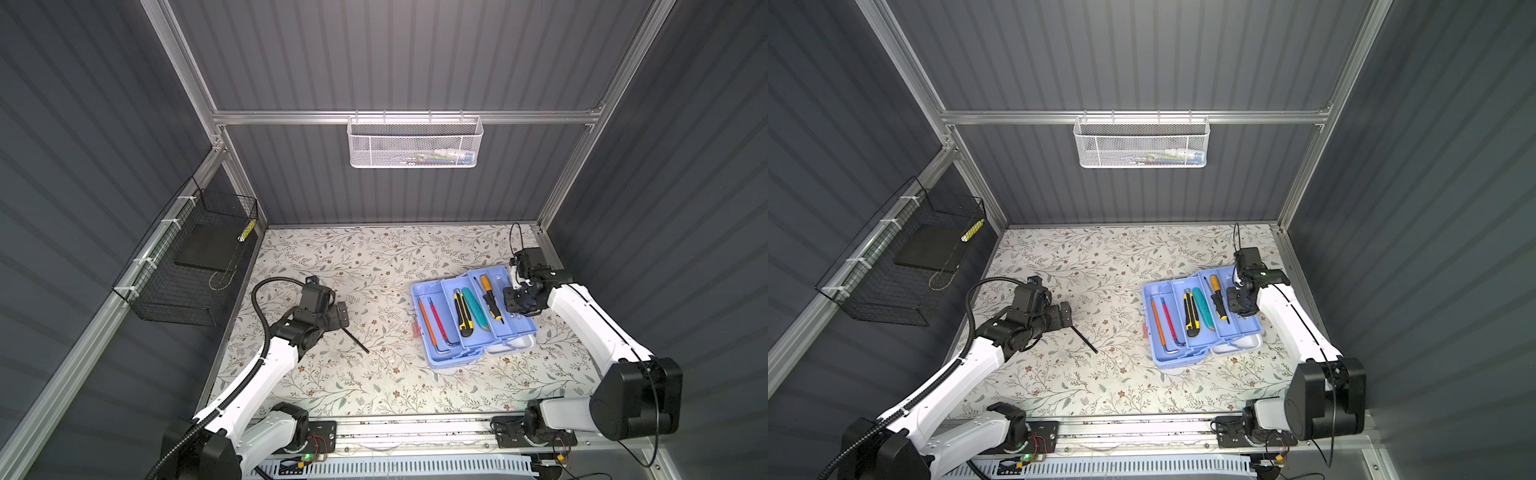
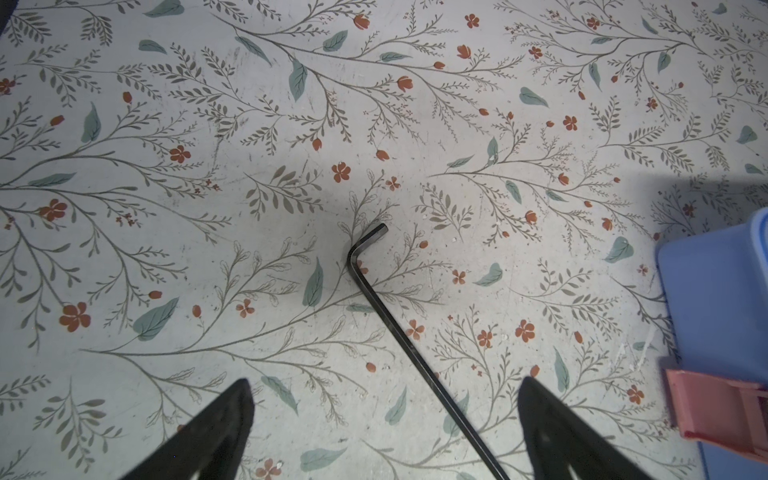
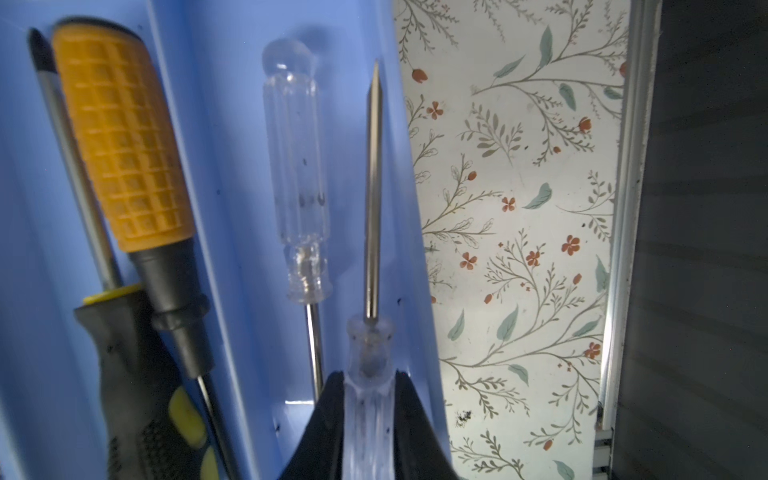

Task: Pack the tool kit
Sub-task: 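Lower the clear screwdriver into the far tray compartment and open the right gripper, then move the right gripper across toward the black Allen key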

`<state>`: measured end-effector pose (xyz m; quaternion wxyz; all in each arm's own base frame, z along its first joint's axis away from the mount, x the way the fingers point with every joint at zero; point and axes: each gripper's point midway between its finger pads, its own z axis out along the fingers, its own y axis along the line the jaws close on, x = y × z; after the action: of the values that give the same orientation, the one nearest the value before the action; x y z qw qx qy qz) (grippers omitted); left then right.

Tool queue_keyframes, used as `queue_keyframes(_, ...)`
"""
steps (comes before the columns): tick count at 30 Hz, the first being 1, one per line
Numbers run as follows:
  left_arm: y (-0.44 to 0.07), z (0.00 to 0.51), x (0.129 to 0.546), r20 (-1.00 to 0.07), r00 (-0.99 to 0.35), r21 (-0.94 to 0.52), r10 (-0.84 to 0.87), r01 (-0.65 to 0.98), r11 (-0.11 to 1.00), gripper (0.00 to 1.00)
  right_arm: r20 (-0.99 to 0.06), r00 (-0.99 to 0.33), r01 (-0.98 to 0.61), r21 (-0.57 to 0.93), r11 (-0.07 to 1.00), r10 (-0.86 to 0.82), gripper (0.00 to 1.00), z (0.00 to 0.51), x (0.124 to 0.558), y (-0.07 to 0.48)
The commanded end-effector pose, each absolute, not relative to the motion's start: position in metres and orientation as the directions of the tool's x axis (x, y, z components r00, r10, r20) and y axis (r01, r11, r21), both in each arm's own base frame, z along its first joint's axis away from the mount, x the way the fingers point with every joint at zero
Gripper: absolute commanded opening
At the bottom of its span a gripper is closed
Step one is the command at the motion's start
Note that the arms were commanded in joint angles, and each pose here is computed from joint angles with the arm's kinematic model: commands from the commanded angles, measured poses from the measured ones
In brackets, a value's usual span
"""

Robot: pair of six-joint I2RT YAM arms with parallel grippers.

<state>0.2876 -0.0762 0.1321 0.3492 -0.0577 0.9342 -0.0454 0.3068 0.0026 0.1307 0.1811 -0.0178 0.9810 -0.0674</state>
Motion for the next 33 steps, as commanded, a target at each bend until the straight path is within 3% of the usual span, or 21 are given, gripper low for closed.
queue_keyframes(1, -0.070, 0.139, 0.288, -0.652, -0.748, -0.079, -0.119, -0.090, 0.993, 1.00, -0.335, -0.940, -0.013, -0.146, 0.989, -0.062, 0.24, 0.130, 0.306, 0.003)
queue_keyframes(8, -0.068, 0.147, 0.287, -0.666, -0.735, -0.085, -0.128, -0.095, 0.992, 1.00, -0.392, -0.916, -0.018, -0.170, 0.985, -0.084, 0.44, 0.163, 0.308, 0.008)
queue_keyframes(15, -0.064, 0.173, 0.286, -0.704, -0.696, -0.094, -0.140, -0.105, 0.990, 1.00, -0.503, -0.852, -0.073, -0.165, 0.984, -0.147, 0.47, 0.219, 0.310, 0.045)
queue_keyframes(19, -0.059, 0.200, 0.280, -0.731, -0.664, -0.108, -0.157, -0.114, 0.988, 1.00, -0.582, -0.781, -0.244, -0.048, 0.969, -0.226, 0.48, 0.243, 0.312, 0.127)
queue_keyframes(23, -0.051, 0.228, 0.269, -0.764, -0.624, -0.115, -0.162, -0.115, 0.987, 0.99, -0.625, -0.715, -0.456, 0.076, 0.887, -0.314, 0.48, 0.238, 0.302, 0.231)
queue_keyframes(33, -0.028, 0.249, 0.239, -0.763, -0.622, -0.079, -0.175, -0.180, 0.980, 1.00, -0.526, -0.604, -0.746, 0.109, 0.657, -0.599, 0.42, 0.147, 0.264, 0.422)
